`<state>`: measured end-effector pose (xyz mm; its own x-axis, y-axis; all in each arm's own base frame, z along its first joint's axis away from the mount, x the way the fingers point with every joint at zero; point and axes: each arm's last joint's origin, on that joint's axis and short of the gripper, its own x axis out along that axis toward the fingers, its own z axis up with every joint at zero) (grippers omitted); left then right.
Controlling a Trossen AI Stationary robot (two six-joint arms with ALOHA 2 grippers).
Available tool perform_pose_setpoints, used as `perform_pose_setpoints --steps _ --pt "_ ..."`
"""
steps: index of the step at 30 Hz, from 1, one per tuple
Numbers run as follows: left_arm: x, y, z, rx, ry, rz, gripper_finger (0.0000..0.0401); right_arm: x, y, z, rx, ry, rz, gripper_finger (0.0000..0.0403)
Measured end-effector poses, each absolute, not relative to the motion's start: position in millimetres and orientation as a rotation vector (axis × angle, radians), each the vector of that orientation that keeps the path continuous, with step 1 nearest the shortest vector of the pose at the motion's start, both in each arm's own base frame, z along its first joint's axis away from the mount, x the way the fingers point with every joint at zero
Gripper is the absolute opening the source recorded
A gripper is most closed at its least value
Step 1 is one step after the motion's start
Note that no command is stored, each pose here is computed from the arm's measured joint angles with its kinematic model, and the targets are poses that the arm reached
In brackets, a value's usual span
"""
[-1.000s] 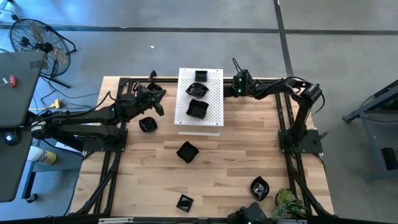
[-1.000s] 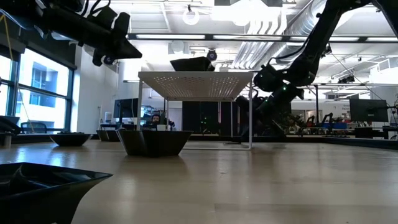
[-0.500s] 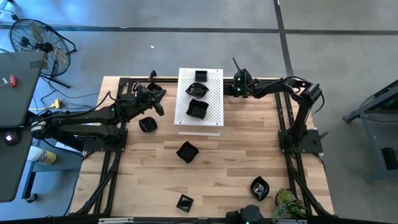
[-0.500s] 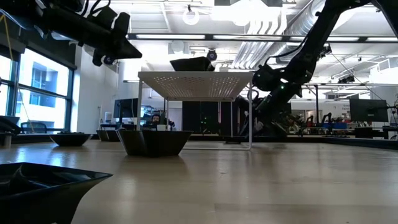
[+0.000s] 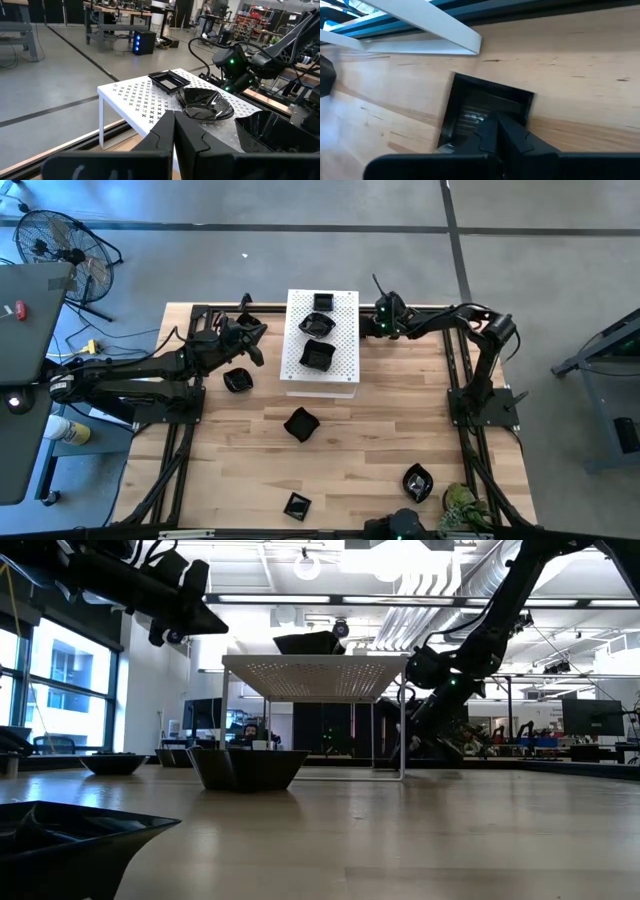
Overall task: Pick & Place Mini shaped plates
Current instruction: Stack the square plate on top of the square plate on the shelf
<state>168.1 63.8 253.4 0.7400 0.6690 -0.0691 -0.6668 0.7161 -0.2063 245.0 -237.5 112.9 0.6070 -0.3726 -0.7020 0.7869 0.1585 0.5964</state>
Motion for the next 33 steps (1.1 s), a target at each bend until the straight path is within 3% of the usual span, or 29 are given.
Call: perform_pose_setpoints --steps 8,16,28,33 --pt "168.1 63.8 253.5 -0.224 -0.011 0.739 0.0 224.2 -239.7 120.8 1.109 0.553 -0.896 0.0002" --pt "168.1 63.8 253.5 -0.224 -0.011 0.739 0.0 195.0 -228.4 160.4 1.013 0.671 -0.897 0.0002" --pt "167.7 64.3 253.3 -0.223 -0.012 0.76 0.0 192.2 -219.5 194.5 1.032 0.537 -0.837 0.0054" --pt "167.7 64.2 253.3 -0.223 -0.012 0.758 0.0 189.1 -226.7 182.2 1.054 0.561 -0.927 0.0049"
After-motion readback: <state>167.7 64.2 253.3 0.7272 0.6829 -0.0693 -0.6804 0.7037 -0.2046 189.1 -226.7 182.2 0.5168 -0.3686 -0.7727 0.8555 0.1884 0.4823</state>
